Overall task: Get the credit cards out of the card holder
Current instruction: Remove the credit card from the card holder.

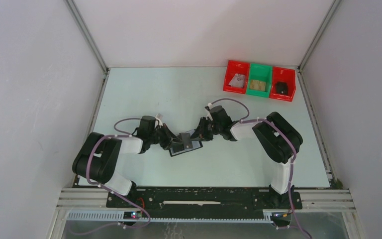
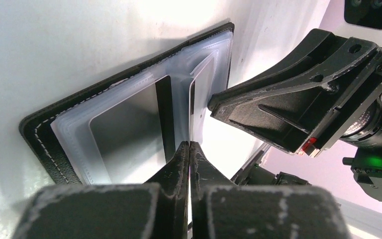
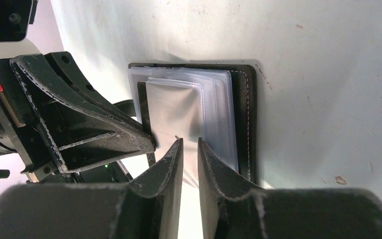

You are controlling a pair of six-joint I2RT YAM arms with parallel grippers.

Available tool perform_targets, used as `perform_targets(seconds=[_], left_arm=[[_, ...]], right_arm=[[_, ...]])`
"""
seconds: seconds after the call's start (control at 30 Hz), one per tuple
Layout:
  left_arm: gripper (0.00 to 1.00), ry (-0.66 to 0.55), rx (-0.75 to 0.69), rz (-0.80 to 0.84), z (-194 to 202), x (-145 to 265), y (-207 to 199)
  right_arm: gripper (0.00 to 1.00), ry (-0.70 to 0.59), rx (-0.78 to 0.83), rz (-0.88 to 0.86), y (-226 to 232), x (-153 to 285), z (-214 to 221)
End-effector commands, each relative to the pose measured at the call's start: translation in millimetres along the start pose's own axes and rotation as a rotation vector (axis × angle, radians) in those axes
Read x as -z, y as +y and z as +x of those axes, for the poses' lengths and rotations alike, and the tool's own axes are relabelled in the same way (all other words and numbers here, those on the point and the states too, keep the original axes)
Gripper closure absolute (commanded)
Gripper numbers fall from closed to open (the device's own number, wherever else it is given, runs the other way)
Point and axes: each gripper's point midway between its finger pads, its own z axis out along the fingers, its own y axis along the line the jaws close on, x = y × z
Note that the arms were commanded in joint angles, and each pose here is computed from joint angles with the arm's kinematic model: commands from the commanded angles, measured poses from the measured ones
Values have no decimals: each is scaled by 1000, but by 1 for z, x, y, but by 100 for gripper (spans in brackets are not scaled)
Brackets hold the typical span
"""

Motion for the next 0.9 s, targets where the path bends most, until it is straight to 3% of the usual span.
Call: perform_targets(seconds=[0.0,0.6,0.87], left_arm=[[100,-51,-12,35,-8,6,-7],[100,-68,0,22,-3,21,4],[100,-137,-148,-76,-20,53,-16]], right_arm=[[74,23,-31,134,-39,-5,12],[75,15,-46,166,-50,0,7],[70,5,-6,51,-12,16,-4]])
